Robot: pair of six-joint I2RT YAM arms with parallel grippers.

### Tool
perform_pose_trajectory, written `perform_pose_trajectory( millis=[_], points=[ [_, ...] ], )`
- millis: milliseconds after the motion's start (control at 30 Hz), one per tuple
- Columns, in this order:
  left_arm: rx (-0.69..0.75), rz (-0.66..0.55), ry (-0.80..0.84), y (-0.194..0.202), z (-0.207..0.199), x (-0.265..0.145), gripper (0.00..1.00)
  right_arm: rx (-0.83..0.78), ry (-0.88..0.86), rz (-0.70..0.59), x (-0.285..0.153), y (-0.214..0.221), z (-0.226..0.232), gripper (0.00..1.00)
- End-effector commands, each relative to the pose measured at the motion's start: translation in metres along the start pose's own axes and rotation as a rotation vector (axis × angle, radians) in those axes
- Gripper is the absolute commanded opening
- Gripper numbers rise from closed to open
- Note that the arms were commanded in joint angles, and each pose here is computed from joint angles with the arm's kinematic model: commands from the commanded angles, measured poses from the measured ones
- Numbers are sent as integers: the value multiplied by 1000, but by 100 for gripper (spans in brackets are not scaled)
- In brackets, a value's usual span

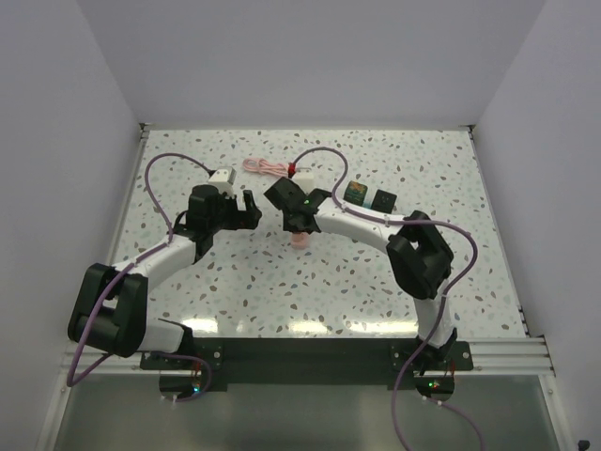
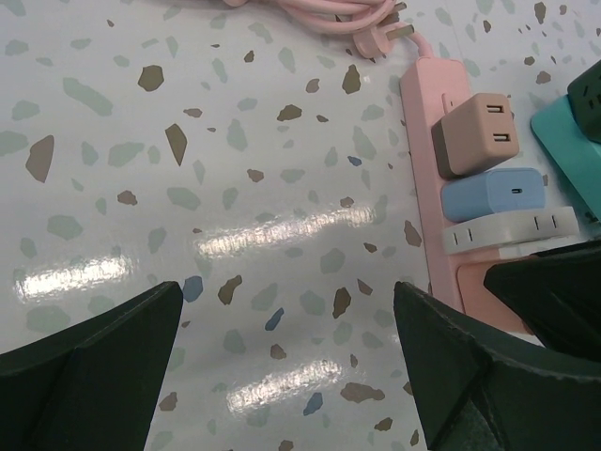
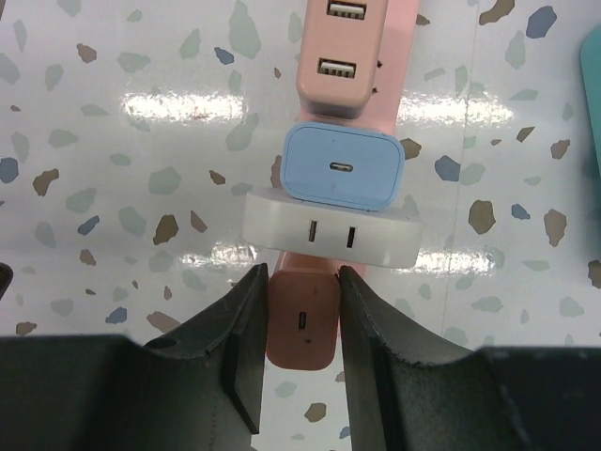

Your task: Insert the plug

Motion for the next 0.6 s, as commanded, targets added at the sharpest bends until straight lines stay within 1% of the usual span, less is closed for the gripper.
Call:
perform_pose_trajectory(
  millis=[0, 167, 400, 567],
  points=[
    [29, -32, -17, -8, 5, -1, 100, -140, 194, 149, 17, 62, -53, 0],
    [29, -33, -22, -8, 6, -1, 100, -157, 185, 181, 24, 85, -58, 0],
    [32, -36, -23, -9, 6, -3, 100, -174, 199, 198, 31, 101, -63, 0],
    [32, -34, -23, -8, 6, -2, 100, -184, 227, 224, 36, 126, -77, 0]
  ],
)
Point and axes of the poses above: each gripper's point midway between its finger pads, its own x axis out along the fingers, its own z axis along the line the jaws close on, y = z × x, the point moved 4 cm from there along -x, back along the fingers, and after that the axes turned 10 degrees about x, right-handed, at the moved point
